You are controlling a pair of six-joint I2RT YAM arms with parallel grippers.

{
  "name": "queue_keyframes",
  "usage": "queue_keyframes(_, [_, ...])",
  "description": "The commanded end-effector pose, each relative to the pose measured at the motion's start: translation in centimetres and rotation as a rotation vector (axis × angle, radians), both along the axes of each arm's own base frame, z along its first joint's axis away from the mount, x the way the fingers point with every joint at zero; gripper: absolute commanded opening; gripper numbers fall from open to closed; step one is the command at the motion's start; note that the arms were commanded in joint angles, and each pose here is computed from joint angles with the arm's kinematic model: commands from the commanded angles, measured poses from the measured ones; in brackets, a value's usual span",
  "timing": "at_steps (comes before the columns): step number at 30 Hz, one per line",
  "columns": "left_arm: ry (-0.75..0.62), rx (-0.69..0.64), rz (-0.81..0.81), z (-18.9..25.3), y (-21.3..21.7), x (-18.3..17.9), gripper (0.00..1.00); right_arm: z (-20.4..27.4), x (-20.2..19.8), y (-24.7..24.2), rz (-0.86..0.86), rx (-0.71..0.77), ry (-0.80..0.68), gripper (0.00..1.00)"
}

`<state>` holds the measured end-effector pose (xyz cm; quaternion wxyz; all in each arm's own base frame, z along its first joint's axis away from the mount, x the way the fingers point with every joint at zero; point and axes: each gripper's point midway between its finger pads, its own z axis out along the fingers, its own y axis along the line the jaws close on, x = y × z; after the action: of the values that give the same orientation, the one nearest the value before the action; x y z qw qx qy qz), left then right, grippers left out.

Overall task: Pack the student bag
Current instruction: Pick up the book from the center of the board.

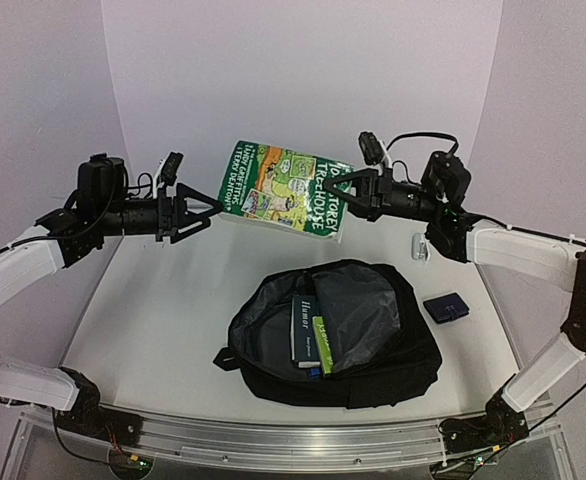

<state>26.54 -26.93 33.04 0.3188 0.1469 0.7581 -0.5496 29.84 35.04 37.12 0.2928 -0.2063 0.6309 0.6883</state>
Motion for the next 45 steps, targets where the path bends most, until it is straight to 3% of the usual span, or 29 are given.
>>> queue_keyframes(1, [-0.086,0.091,0.05,1.2,1.6,-0.2,0.98,5.6,-2.8,-1.3,0.03,0.096,-0.181,0.0])
queue_keyframes(8, [-0.168,0.0,-0.18,4.0,-0.6,-2.4,1.0,5.3,-3.7,-1.5,0.061,0.069,-0.181,0.0])
queue_keyframes(18, [-0.164,-0.032,-0.265,4.3,-2.5,-1.1,1.0,4.5,-4.4,-1.5,0.094,0.036,-0.171,0.0])
queue_keyframes(33, [-0.169,-0.156,-0.427,5.0,-5.7,-2.2,0.98,3.7,-4.8,-1.2,0.14,0.019,-0.167,0.0])
queue_keyframes(35, [-0.172,-0.162,-0.428,5.0,-5.7,-2.3,0.9,3.8,-4.8,-1.1,0.138,0.019,-0.168,0.0])
queue_keyframes(40, [-0.137,-0.181,-0.448,4.7,-5.8,-2.7,0.45,3.2,-4.5,-1.0,0.137,0.012,-0.156,0.0])
queue_keyframes(45, [-0.113,-0.18,-0.441,4.0,-5.8,-2.6,0.1,2.8,-4.1,-0.9,0.12,0.01,-0.148,0.0])
